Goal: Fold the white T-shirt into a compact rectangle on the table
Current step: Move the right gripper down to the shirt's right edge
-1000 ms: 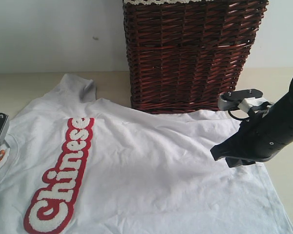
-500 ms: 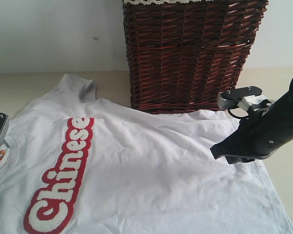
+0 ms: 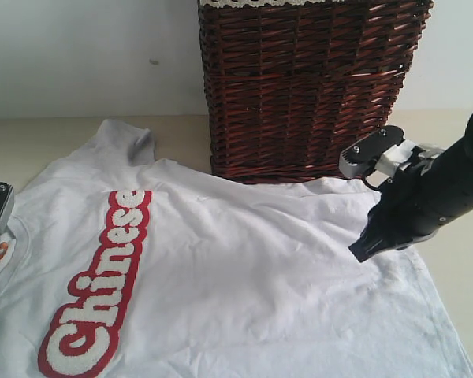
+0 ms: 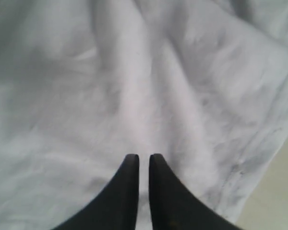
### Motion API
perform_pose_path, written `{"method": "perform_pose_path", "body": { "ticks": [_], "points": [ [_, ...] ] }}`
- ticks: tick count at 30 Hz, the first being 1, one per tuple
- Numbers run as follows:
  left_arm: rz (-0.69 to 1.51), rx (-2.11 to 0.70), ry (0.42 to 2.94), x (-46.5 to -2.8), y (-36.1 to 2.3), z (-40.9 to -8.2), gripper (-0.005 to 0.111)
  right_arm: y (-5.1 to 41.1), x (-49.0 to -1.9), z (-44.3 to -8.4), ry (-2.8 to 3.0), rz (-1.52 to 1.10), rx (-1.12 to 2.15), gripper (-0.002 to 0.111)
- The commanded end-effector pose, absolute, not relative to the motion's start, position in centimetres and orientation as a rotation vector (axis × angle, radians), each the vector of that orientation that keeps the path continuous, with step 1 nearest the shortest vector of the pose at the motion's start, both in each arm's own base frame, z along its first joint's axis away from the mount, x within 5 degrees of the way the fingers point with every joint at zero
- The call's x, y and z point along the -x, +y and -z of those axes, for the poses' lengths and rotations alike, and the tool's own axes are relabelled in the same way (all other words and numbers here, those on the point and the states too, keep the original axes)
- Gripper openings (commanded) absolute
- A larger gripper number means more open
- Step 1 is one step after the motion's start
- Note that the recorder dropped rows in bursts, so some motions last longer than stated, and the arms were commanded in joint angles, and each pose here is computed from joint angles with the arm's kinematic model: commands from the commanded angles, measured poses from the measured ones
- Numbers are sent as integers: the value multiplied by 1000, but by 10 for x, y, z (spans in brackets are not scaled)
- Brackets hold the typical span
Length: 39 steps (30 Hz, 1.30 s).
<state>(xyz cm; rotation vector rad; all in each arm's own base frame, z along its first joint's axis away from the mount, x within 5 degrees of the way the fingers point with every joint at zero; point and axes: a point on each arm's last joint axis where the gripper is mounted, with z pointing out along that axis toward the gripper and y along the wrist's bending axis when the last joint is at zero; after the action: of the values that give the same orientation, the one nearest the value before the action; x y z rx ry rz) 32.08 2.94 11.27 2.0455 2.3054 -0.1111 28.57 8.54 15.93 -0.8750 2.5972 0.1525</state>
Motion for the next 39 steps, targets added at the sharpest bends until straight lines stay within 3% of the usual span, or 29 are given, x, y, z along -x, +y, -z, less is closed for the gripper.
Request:
{"method": "perform_pose_path", "body": {
  "ticks": [1,4,7,20,33,39],
  "points": [
    [59,-2027,2295,-325,31,-100,104,81,-294,-166,2527,-36,1031,42],
    [59,-2027,2295,-325,31,-100,104,76,-295,-166,2477,65,1178,75],
    [59,-2027,2295,-325,31,-100,104,73,-296,-166,2431,151,1294,86],
    [59,-2027,2295,-325,31,-100,104,72,-297,-167,2370,195,1423,88],
    [59,-2027,2295,-325,31,-100,104,54,-296,-167,2156,516,1945,88],
    [59,-2027,2295,-325,31,-100,104,51,-296,-155,2148,538,2051,88]
  ]
}}
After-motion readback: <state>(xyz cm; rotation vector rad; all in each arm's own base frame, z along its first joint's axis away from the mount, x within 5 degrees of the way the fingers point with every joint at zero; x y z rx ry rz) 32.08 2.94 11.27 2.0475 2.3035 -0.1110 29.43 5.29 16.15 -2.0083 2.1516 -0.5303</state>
